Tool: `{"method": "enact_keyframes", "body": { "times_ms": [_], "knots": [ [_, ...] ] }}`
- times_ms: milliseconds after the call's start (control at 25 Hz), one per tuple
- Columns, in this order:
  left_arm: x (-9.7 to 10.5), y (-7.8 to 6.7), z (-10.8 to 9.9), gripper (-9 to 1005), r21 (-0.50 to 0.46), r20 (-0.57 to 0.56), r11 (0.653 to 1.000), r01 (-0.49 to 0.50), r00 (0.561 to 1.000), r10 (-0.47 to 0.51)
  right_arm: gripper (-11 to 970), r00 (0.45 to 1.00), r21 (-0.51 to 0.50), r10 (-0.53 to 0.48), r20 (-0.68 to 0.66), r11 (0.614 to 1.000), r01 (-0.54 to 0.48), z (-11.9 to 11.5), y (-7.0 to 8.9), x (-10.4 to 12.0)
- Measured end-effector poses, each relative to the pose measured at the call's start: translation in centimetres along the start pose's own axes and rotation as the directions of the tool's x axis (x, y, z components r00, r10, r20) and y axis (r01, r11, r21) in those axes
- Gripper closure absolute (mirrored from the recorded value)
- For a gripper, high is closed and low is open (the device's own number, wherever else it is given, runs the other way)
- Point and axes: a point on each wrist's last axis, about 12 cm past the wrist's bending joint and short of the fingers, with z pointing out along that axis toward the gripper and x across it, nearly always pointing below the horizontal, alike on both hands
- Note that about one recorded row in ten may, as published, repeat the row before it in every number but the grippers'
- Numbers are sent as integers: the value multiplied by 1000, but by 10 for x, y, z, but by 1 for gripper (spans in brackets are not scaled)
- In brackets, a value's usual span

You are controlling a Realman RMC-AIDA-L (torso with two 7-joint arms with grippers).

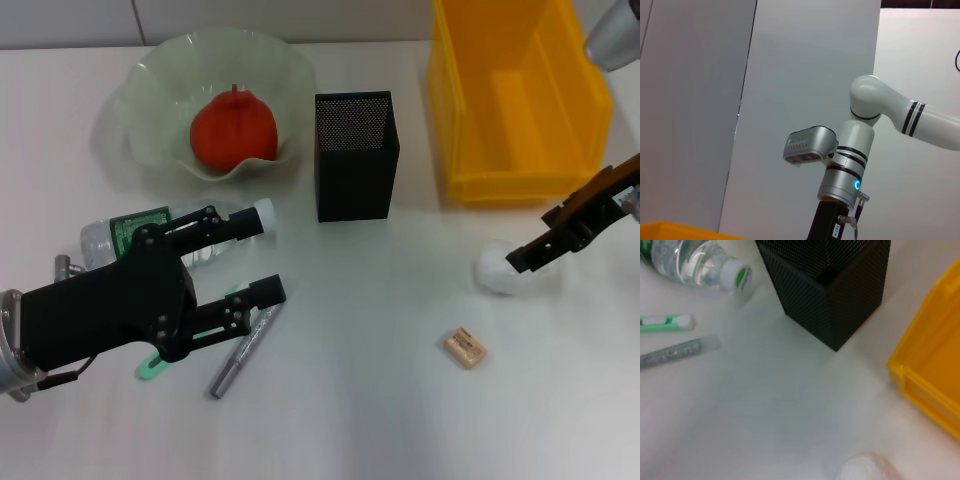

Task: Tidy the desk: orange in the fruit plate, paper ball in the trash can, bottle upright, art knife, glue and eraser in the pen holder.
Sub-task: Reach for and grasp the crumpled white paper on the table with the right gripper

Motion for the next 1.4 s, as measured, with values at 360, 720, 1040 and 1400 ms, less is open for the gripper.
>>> {"method": "enact_keyframes", "body": {
  "times_ms": [360, 720, 1040, 1400],
  "knots": [
    [3, -1, 1, 302, -9, 0, 1000, 10, 1000, -10, 256, 1000, -6, -22, -14, 1000, 22, 20, 3, -4],
    [3, 0, 1, 304, -14, -4, 1000, 10, 1000, -10, 260, 999, -12, -35, 0, 999, 35, 31, 6, -8],
    [4, 0, 1, 307, -19, -7, 1000, 10, 1000, -10, 264, 999, -1, -51, -9, 999, 51, 39, 7, -9],
    [4, 1, 1, 309, -25, -11, 1000, 10, 1000, -10, 269, 999, 1, -47, -17, 999, 47, 41, 6, -8]
  ]
}}
